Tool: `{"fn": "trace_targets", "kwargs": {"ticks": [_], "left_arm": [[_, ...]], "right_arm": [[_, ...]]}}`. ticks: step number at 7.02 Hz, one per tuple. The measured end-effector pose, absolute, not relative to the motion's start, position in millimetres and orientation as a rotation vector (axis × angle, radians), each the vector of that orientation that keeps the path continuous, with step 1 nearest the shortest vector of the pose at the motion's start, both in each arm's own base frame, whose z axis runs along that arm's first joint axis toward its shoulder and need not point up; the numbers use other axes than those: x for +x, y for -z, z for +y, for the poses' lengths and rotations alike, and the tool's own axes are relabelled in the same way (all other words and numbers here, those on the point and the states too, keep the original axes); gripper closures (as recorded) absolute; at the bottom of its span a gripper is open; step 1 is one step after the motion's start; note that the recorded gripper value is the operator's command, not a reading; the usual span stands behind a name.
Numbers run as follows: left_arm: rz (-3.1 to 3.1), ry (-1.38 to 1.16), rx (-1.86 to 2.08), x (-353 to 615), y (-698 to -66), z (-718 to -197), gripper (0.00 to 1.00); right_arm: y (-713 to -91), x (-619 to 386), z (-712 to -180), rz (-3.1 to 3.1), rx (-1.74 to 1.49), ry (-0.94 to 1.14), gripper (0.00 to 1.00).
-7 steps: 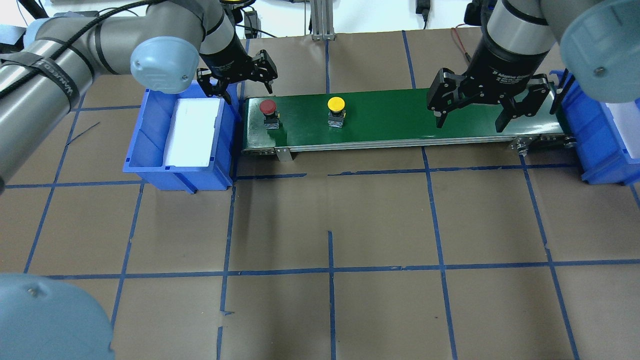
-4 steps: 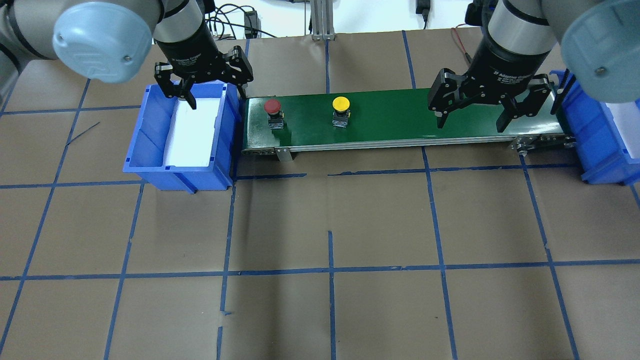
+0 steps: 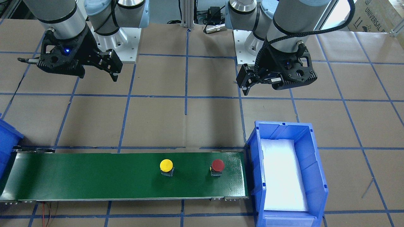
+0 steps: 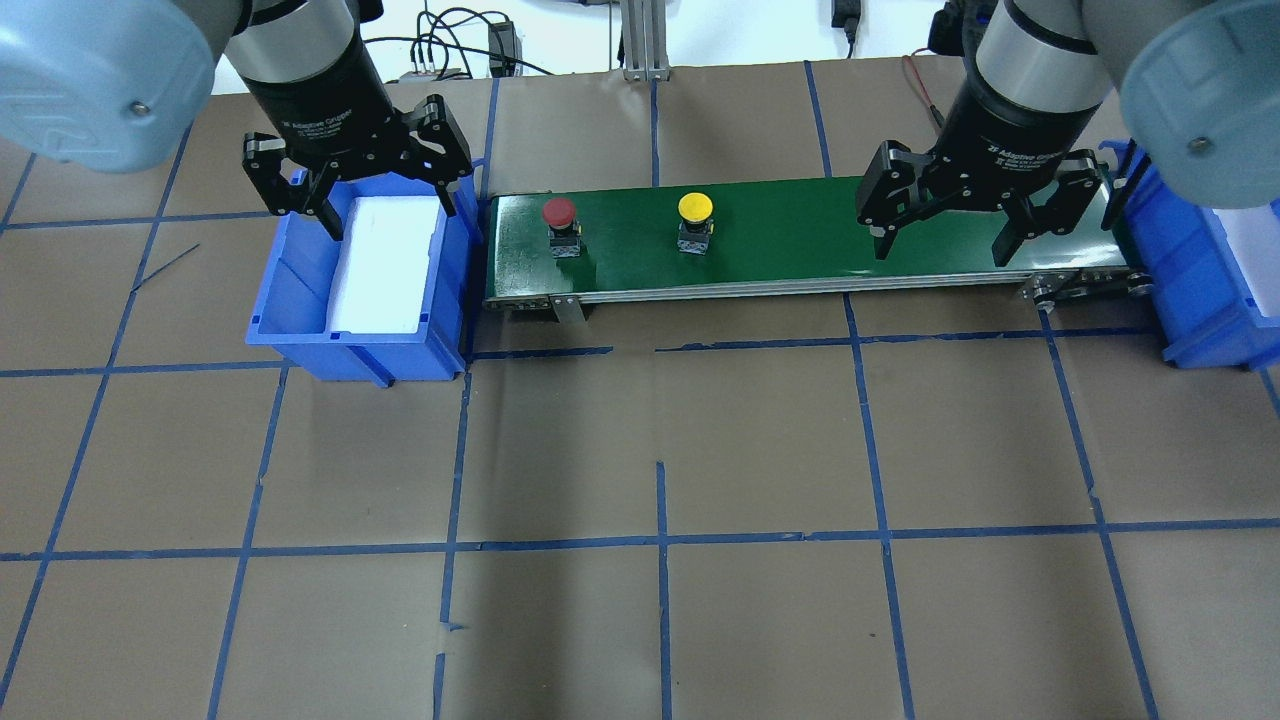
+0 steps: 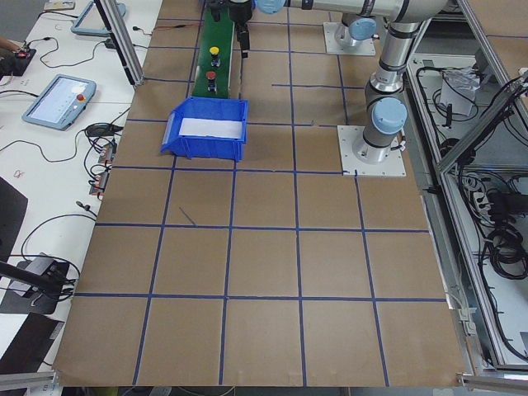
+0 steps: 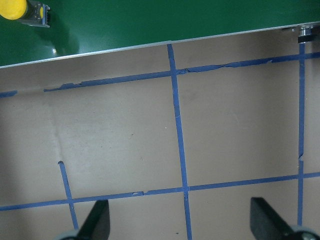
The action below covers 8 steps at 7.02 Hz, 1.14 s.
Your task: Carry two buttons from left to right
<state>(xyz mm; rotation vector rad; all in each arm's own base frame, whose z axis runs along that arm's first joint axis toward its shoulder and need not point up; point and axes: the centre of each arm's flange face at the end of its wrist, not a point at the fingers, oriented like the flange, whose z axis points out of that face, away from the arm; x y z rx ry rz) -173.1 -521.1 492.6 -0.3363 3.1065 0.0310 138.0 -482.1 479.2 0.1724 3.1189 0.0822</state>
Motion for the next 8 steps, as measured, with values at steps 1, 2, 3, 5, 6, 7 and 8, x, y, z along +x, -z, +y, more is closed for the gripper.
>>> {"fn": "trace_targets", "kwargs": {"ticks": [1,2,3,5,6,7,8], "left_arm": [[3.111,-0.041,-0.302,-171.5,-489.9,-522.7,0.0],[3.114,-0.056,-0.257,-170.7,-484.6,-526.1,0.0],[3.115,-0.072,-0.227,-170.6,-479.0,-529.4,0.0],[3.115,-0.086,-0.21,-170.5,-474.2,-532.0,0.0],[3.115,-0.088,-0.209,-170.5,-473.4,-532.5,0.0],[3.115,-0.088,-0.208,-170.5,-473.0,-532.8,0.0],[3.115,-0.089,-0.208,-170.6,-472.7,-533.0,0.0]], "right_arm": [[-479.2,137.8,-482.2,3.119,0.173,-0.083,0.0],[-479.1,137.4,-482.2,3.119,0.173,-0.083,0.0],[-479.1,137.0,-482.3,3.121,0.173,-0.083,0.0],[-478.9,136.4,-482.4,3.122,0.175,-0.083,0.0],[-478.4,135.7,-482.7,3.124,0.176,-0.084,0.0],[-478.0,134.8,-483.0,3.126,0.178,-0.085,0.0],[-477.8,134.3,-483.2,3.127,0.18,-0.086,0.0]]}}
